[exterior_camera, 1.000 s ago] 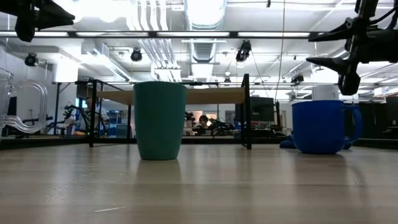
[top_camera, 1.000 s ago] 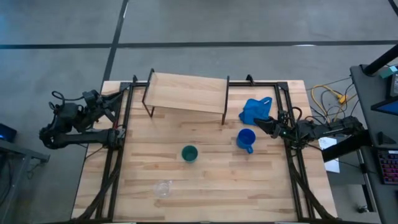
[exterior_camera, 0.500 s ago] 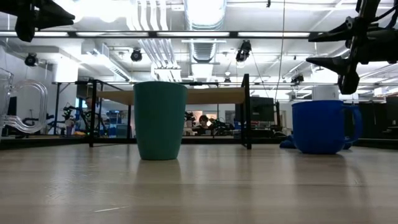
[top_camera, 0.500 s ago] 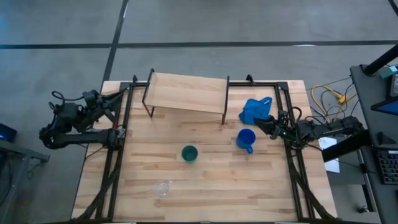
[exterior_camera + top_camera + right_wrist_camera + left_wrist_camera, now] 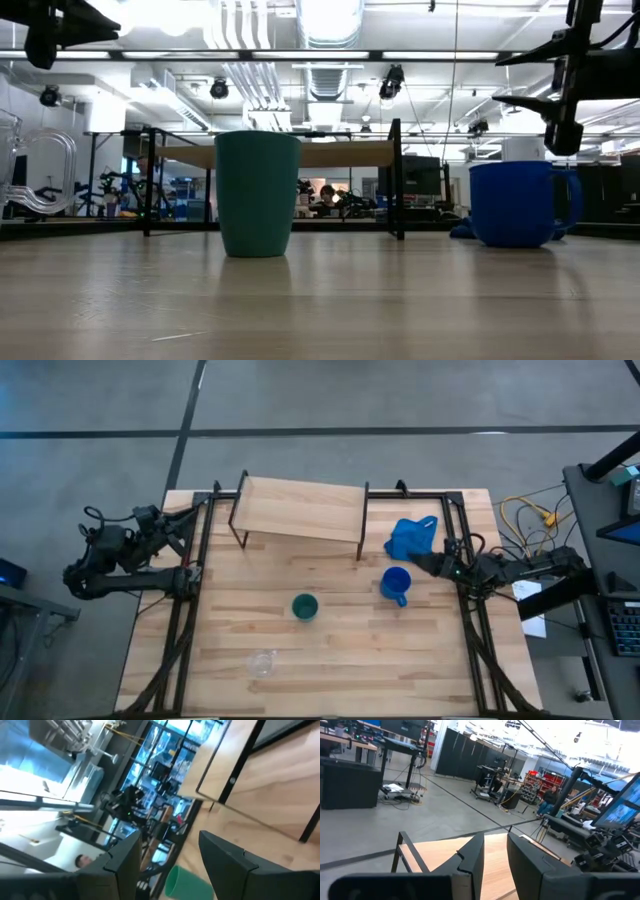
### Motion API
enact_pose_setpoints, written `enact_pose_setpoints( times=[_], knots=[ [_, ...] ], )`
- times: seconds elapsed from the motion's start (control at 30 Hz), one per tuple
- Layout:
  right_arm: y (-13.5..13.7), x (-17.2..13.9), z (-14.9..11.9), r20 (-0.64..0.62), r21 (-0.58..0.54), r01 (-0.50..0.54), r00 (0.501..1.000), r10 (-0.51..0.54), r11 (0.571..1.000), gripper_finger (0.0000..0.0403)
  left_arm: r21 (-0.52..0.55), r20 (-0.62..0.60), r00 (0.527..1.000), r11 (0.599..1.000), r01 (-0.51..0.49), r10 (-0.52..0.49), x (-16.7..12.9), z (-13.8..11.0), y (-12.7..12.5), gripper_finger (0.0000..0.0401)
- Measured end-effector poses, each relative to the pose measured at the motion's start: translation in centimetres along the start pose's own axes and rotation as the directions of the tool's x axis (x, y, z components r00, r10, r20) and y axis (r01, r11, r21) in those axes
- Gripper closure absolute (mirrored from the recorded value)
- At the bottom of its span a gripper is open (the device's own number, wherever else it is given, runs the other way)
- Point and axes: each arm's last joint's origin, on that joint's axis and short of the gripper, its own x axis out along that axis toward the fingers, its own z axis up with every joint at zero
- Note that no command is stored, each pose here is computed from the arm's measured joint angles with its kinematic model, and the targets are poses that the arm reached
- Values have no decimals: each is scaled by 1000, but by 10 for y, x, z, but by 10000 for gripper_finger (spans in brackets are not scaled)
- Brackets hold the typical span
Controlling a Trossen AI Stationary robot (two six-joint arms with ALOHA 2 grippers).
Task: Stack small to large cups/mugs on shelf
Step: Put the transparent cup on the shelf
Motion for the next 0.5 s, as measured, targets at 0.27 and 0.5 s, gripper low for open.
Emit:
enact_pose_setpoints(
  times=[0.27,0.5],
  knots=[
    [5,0,0,-77,88,-53,995,60,995,211,-65,-37,998,996,54,-56,4,-1,-5,331],
    [56,-4,29,-30,-97,-192,981,190,977,211,-82,-197,966,985,154,-168,25,-2,-28,331]
  ],
)
